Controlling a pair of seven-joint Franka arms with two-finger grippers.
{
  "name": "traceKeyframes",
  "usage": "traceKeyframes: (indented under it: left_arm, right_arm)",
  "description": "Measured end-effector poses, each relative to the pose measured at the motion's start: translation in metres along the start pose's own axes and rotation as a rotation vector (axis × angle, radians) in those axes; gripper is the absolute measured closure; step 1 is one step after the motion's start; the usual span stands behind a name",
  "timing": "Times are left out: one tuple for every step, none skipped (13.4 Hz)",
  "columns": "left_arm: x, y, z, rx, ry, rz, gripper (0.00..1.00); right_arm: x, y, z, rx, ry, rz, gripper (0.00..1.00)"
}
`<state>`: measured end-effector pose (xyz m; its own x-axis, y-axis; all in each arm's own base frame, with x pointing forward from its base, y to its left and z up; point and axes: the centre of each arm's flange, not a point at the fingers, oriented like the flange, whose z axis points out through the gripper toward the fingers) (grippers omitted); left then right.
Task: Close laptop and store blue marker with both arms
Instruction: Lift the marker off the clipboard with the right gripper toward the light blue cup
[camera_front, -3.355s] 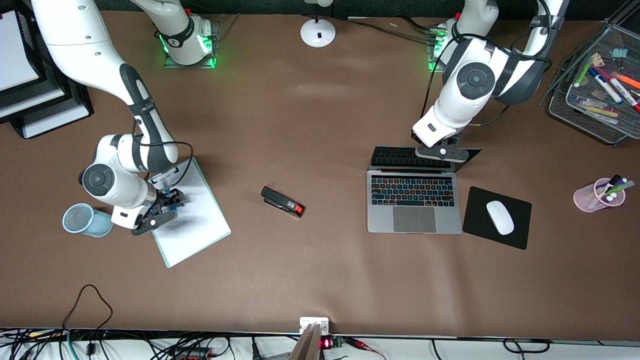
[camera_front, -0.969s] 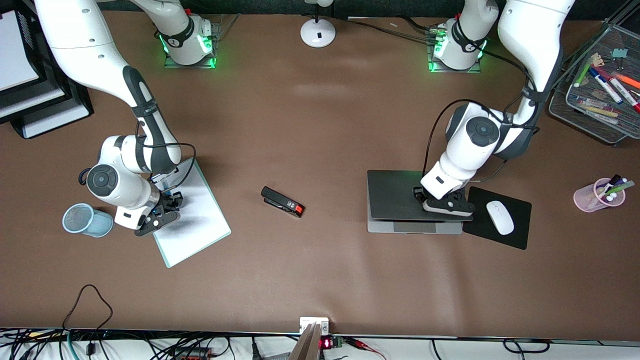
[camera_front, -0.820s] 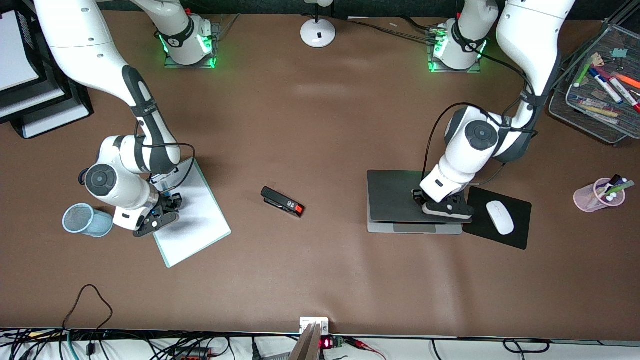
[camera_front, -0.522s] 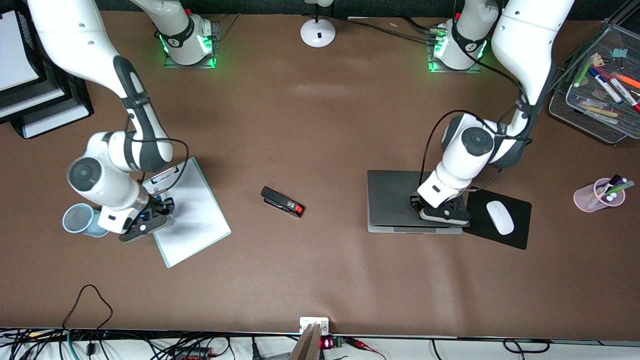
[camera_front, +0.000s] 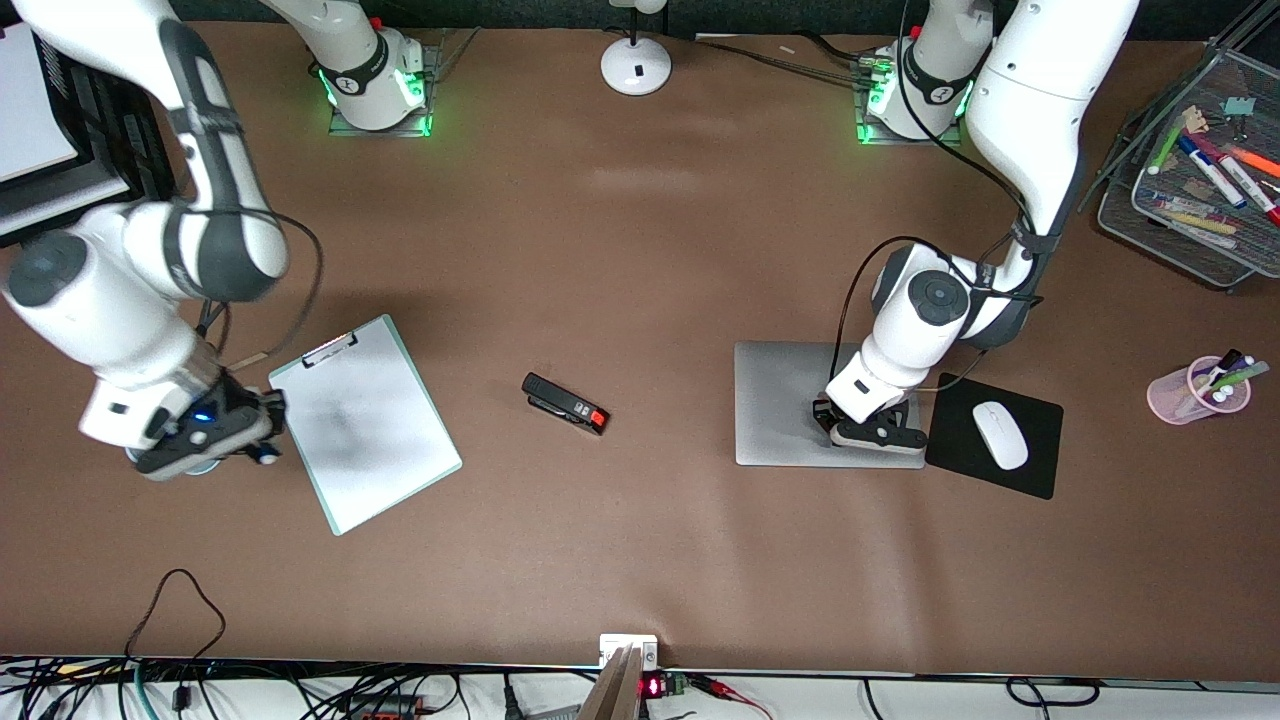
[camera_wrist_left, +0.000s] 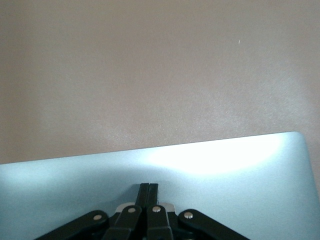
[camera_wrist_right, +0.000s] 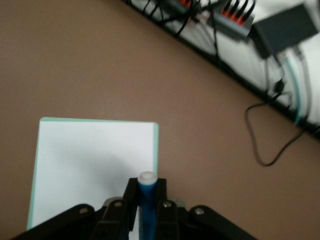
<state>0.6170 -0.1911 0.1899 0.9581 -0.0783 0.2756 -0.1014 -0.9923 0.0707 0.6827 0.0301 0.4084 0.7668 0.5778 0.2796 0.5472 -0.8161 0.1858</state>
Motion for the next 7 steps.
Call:
traceKeyframes:
  left_arm:
    - [0.0, -0.001, 0.003, 0.001, 0.001, 0.0, 0.99]
    - [0.001, -0.001, 0.005, 0.002, 0.004, -0.001, 0.99]
    - [0.003, -0.002, 0.005, 0.002, 0.008, -0.002, 0.99]
    - [0.005, -0.002, 0.005, 0.003, 0.012, -0.002, 0.99]
    - [0.006, -0.001, 0.006, 0.005, 0.013, 0.0, 0.99]
    - [0.006, -0.002, 0.008, 0.007, 0.013, 0.0, 0.99]
    - [0.006, -0.002, 0.009, 0.008, 0.012, 0.001, 0.99]
  right_arm:
    - [0.004, 0.008, -0.021, -0.021, 0.03, -0.038, 0.82]
    - [0.008, 0.014, -0.042, -0.039, 0.058, -0.072, 0.82]
    - [0.011, 0.018, -0.06, -0.044, 0.09, -0.099, 0.82]
    - [0.013, 0.023, -0.078, -0.032, 0.134, -0.121, 0.82]
    - [0.013, 0.029, -0.094, -0.001, 0.183, -0.139, 0.82]
    - [0.009, 0.038, -0.105, 0.04, 0.223, -0.151, 0.82]
    - [0.003, 0.049, -0.113, 0.082, 0.258, -0.165, 0.82]
